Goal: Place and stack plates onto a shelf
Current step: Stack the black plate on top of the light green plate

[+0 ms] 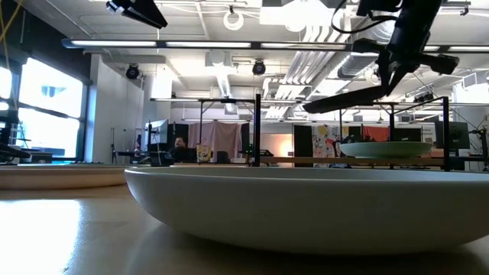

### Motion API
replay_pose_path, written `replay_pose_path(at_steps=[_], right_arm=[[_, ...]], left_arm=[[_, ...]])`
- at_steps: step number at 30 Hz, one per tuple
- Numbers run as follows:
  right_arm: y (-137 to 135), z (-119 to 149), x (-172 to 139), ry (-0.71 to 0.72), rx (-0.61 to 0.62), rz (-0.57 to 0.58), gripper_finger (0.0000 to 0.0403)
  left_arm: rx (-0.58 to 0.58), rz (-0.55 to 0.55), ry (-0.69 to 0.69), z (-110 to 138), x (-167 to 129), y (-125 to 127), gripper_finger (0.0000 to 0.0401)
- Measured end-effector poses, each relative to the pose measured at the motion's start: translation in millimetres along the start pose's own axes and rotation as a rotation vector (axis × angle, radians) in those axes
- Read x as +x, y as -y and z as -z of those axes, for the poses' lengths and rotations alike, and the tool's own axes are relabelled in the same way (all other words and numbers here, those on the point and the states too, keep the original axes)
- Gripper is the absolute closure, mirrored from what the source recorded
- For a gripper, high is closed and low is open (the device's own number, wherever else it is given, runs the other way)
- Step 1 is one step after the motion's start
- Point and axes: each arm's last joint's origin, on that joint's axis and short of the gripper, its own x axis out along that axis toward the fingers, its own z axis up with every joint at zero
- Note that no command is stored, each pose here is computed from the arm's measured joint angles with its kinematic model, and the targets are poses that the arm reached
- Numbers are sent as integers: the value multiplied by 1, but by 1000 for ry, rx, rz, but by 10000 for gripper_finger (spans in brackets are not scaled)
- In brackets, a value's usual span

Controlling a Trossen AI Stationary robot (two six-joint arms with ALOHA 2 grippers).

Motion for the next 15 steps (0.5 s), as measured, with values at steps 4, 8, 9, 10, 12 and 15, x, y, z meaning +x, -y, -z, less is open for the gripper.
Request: replay_pose_path(at_steps=[4,8,9,10,12,15], right_arm=[[0,11,3,20,37,18,403],[-3,19,11,67,14,31,403],[-3,20,12,73,9,35,403],[-3,21,14,78,5,44,403],[-2,21,16,87,-15,75,403],[2,18,16,99,-50,129,403]], left_arm=[[1,0,0,0,0,0,281],[12,0,0,0,0,0,281],[19,0,0,0,0,0,281],[25,0,0,0,0,0,281],[25,0,-1,0,0,0,281],[25,0,0,0,0,0,281]])
